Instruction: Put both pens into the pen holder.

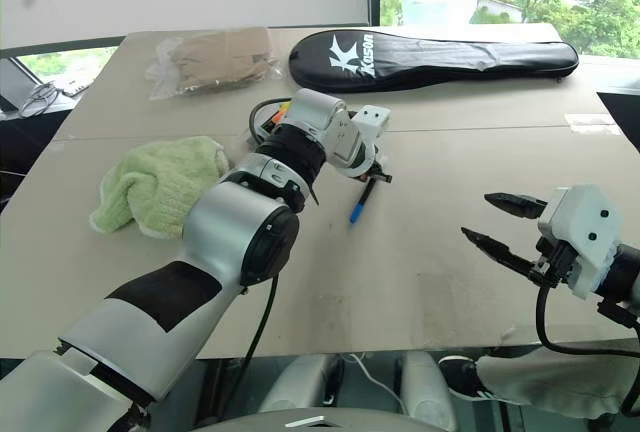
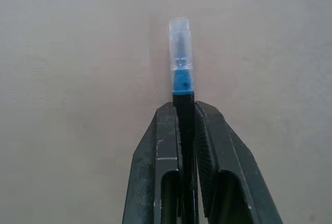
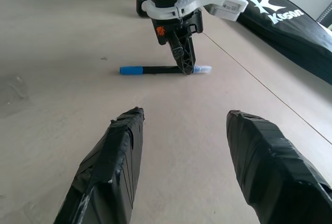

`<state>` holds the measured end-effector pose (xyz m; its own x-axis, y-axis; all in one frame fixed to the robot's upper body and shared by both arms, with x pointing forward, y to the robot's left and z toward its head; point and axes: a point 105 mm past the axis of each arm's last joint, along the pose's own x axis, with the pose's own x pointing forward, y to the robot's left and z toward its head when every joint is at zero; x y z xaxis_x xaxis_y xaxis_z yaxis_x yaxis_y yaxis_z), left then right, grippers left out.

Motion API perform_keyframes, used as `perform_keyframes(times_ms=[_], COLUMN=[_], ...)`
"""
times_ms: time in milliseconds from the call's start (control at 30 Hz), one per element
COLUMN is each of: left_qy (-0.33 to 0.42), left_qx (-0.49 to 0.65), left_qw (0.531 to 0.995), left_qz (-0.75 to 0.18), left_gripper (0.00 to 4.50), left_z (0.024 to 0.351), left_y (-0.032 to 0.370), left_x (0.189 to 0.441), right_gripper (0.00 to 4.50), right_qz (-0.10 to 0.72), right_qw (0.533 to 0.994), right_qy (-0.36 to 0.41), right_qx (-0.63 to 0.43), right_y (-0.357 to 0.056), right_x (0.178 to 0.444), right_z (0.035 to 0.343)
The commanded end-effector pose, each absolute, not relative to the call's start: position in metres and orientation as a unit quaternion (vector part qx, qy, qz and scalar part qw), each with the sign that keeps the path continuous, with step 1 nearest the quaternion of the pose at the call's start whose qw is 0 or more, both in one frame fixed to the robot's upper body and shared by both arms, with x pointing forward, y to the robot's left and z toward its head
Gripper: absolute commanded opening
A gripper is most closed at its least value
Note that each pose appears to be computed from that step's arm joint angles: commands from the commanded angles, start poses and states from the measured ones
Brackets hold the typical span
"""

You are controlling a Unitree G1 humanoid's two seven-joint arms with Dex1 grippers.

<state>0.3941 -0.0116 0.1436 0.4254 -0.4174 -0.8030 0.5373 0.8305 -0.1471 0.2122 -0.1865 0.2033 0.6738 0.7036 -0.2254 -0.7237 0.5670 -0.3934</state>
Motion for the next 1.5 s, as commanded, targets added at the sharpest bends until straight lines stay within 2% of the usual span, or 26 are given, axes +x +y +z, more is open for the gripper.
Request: perform_keyframes(times_ms=[33,133,200,233,300,400,433,500,567,700,1500], left_qy=[0.346,0.139,-0.007,-0.046,-0.116,-0.281,-0.300,-0.326,-0.335,-0.332,-0.268], left_qx=[0.082,0.129,0.193,0.194,0.182,0.238,0.265,0.344,0.401,0.441,0.433], left_qw=[0.858,0.897,0.895,0.885,0.891,0.882,0.875,0.844,0.809,0.793,0.833], left_qz=[-0.372,-0.400,-0.401,-0.421,-0.398,-0.294,-0.272,-0.251,-0.271,-0.257,-0.218], left_gripper=[0.04,0.04,0.04,0.04,0.04,0.04,0.04,0.04,0.04,0.04,0.04], left_z=[0.189,0.243,0.276,0.289,0.316,0.354,0.353,0.341,0.321,0.296,0.257], left_y=[-0.019,-0.008,0.001,0.004,0.020,0.046,0.055,0.065,0.068,0.082,0.126], left_x=[0.395,0.400,0.396,0.389,0.386,0.381,0.380,0.378,0.371,0.374,0.376], right_gripper=[2.72,2.72,2.72,2.72,2.72,2.72,2.72,2.72,2.72,2.72,2.72], right_qz=[0.404,0.412,0.418,0.420,0.423,0.428,0.432,0.441,0.449,0.459,0.479], right_qw=[0.883,0.881,0.880,0.879,0.879,0.877,0.875,0.872,0.868,0.862,0.849], right_qy=[0.001,-0.007,-0.017,-0.023,-0.032,-0.035,-0.037,-0.040,-0.044,-0.041,-0.093], right_qx=[-0.238,-0.232,-0.227,-0.223,-0.218,-0.215,-0.214,-0.211,-0.206,-0.212,-0.202], right_y=[-0.183,-0.179,-0.175,-0.174,-0.172,-0.169,-0.167,-0.164,-0.160,-0.158,-0.153], right_x=[0.214,0.218,0.222,0.225,0.229,0.234,0.236,0.238,0.239,0.241,0.238], right_z=[0.209,0.209,0.211,0.213,0.215,0.215,0.214,0.214,0.216,0.215,0.242])
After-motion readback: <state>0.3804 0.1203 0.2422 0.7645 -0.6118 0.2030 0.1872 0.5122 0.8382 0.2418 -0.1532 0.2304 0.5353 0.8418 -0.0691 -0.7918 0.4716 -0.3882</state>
